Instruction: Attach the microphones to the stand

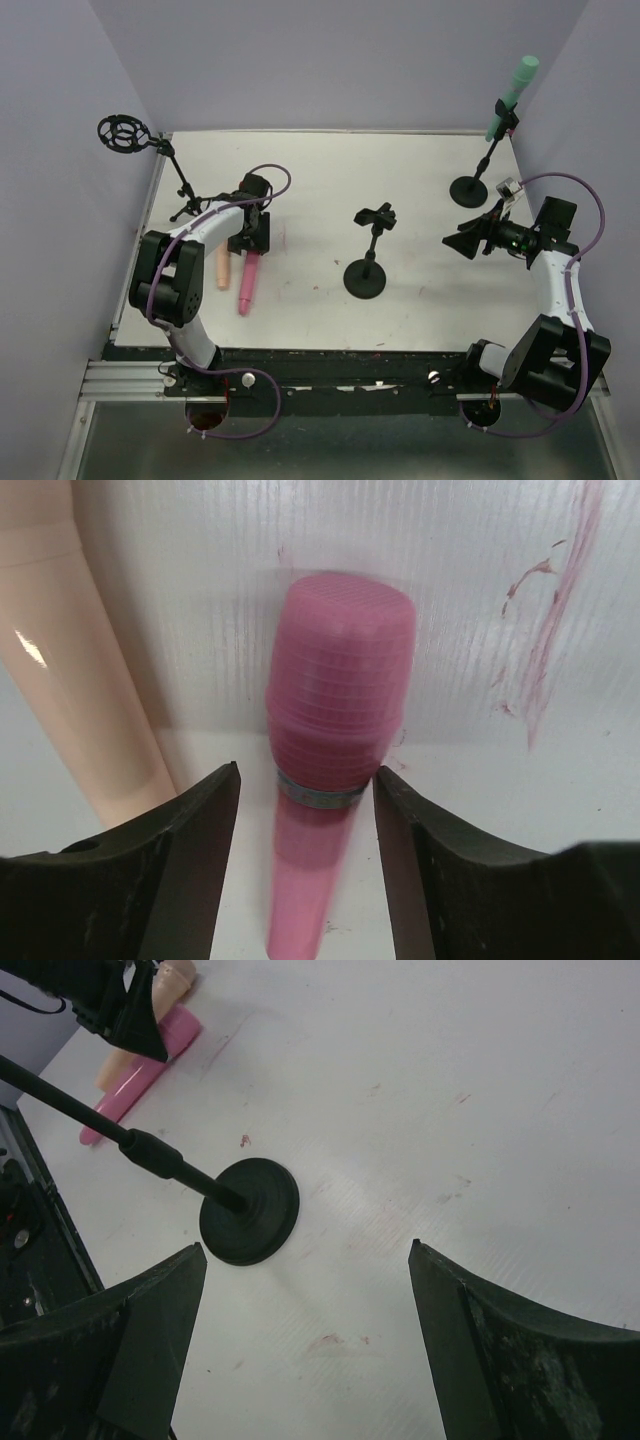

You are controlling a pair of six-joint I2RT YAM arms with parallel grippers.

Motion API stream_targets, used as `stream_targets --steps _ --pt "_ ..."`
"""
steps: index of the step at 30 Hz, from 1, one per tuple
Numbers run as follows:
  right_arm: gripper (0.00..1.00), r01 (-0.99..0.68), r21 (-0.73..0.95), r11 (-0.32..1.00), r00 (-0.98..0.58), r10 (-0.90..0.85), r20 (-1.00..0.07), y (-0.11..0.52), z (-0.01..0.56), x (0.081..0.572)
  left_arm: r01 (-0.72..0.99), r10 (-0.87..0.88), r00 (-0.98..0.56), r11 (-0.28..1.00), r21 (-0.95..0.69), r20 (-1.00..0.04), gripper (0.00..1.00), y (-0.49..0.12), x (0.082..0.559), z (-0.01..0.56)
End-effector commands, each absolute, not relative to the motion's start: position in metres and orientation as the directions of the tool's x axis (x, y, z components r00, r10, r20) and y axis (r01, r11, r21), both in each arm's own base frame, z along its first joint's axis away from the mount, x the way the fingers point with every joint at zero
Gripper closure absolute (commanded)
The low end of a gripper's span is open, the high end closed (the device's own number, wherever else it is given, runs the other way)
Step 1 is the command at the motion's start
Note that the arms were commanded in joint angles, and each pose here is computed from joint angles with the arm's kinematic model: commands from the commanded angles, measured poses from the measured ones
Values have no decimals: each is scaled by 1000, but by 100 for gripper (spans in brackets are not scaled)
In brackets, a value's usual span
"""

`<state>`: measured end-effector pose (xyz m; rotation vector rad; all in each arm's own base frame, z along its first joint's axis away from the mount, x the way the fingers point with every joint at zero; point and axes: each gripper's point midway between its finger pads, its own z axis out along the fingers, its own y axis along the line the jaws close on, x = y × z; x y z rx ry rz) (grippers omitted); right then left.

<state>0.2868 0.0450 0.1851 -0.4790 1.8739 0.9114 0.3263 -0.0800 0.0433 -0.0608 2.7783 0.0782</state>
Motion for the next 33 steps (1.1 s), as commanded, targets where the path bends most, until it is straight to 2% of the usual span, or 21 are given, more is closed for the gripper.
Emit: stream_targets --steps 1,5,9,11,19,27,33 --pt "10 -680 360 639 -433 47 -900 47 198 285 -56 -34 -950 996 65 -310 37 -74 323 41" --pt "9 -681 356 640 -429 45 -902 47 199 285 -40 -20 -956 997 61 -291 37 -75 319 40" --pt "9 -682 358 637 -430 47 -902 47 200 285 37 34 -974 999 -11 -225 61 -91 313 36" --pt "9 -683 354 639 -426 44 -903 47 200 285 63 57 -977 998 -22 -206 61 -99 311 36" --pt "9 -682 355 640 -428 44 -903 47 200 285 187 178 -969 981 -41 -172 57 -135 280 33" --pt "9 -681 356 640 -429 45 -902 47 200 285 275 270 -956 961 -26 -110 41 -160 247 24" --pt "9 -683 354 639 -426 44 -903 47 201 285 281 274 -957 958 -64 -94 40 -171 235 16"
